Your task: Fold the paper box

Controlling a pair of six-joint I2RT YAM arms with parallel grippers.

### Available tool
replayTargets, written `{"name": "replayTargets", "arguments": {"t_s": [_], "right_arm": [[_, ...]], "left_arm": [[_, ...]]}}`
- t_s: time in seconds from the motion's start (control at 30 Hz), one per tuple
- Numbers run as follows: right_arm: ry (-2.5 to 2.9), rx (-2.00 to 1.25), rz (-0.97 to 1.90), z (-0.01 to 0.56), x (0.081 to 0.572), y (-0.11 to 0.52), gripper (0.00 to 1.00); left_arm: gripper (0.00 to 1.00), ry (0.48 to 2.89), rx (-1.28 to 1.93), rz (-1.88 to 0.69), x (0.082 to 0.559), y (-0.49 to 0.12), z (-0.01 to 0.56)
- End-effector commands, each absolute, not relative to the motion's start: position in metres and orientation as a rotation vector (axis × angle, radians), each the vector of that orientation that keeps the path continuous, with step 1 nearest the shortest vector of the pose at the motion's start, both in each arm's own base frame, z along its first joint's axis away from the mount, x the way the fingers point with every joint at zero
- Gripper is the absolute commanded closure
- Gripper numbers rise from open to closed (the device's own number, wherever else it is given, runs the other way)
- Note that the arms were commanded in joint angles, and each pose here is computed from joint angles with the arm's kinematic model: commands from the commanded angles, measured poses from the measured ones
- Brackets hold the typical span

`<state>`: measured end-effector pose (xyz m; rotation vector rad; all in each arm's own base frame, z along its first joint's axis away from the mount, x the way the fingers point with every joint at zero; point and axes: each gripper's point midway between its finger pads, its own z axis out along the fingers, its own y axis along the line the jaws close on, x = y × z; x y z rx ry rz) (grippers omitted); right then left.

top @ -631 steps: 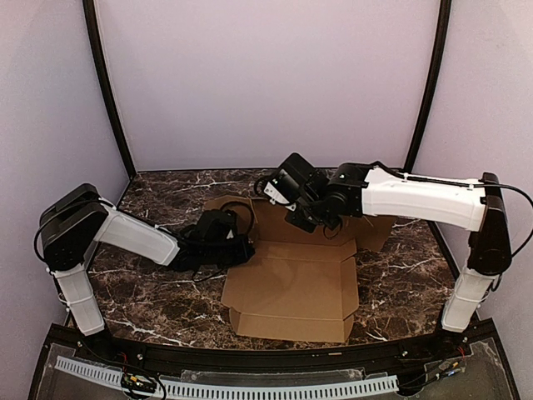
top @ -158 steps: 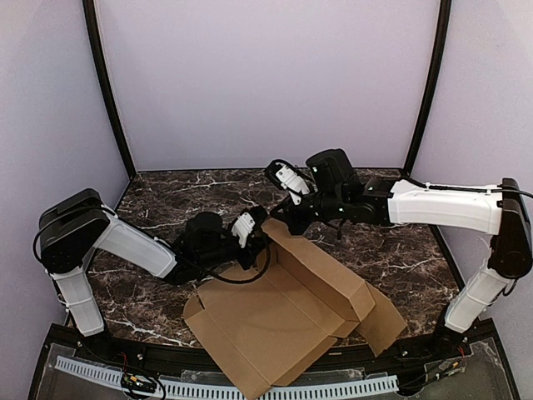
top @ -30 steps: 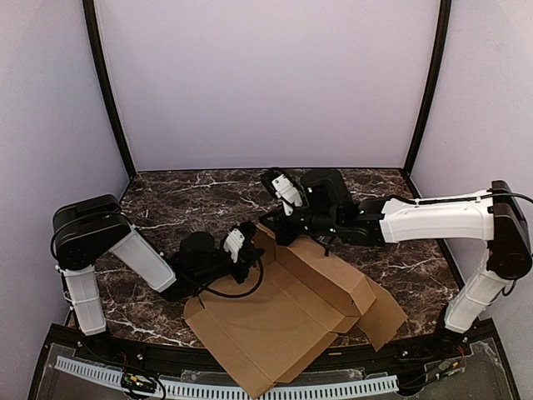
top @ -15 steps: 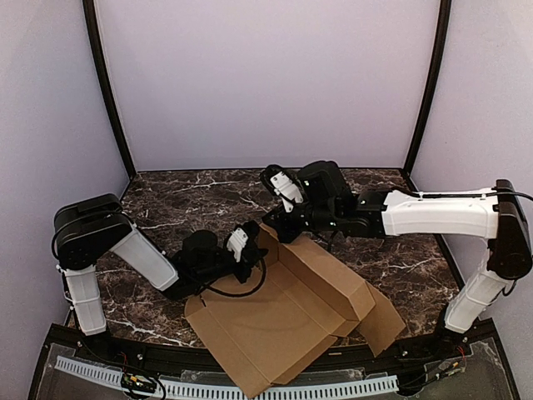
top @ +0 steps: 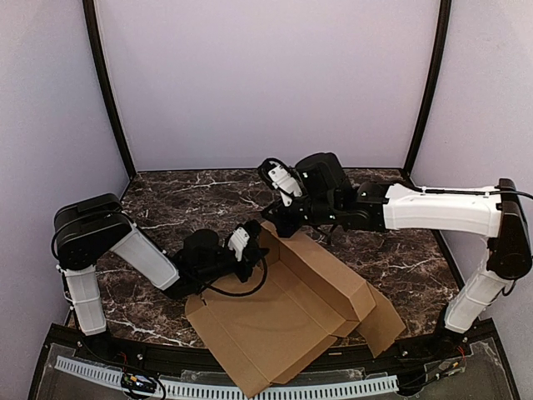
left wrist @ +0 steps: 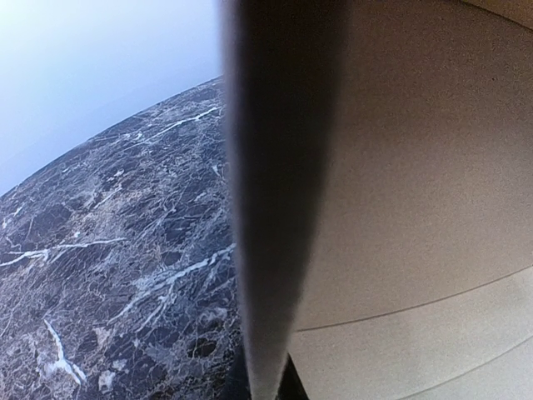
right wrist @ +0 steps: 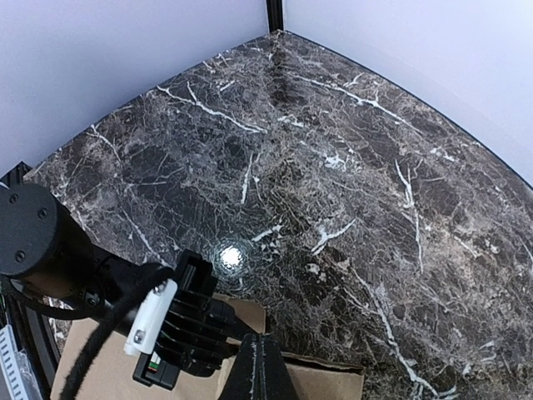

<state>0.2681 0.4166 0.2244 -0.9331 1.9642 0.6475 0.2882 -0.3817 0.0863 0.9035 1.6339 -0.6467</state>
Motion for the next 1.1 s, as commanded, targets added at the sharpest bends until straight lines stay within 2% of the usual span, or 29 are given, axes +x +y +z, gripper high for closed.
{"name": "replayTargets", "arguments": {"t_s": [0.0,0.13,0.37,0.47,1.07], "right_arm": [[2.124,-0.973,0.58,0.148,0.26,0.409,1.0],[2.18,-0.971,0.606,0.122,0.25,0.403,1.0],[2.139,-0.965,0.585,0.14,0.255,0.403,1.0],[2.132,-0.966,0.592,0.144,0.255,0.404,1.0],[2.136,-0.952,0.601,0.148,0.248,0.393,1.0]], "left_arm": [[0.99,1.631,0.927,-0.632,0.287,-0.385,0.084],[0.98,1.636,0.924,-0.628,0.286,-0.383,0.082],[0.8,1.632,0.914,-0.629,0.289,-0.384,0.086],[0.76,1.62,0.909,-0.626,0.29,-0.384,0.092],[0.73,1.521,0.812,-0.573,0.303,-0.38,0.13]]}}
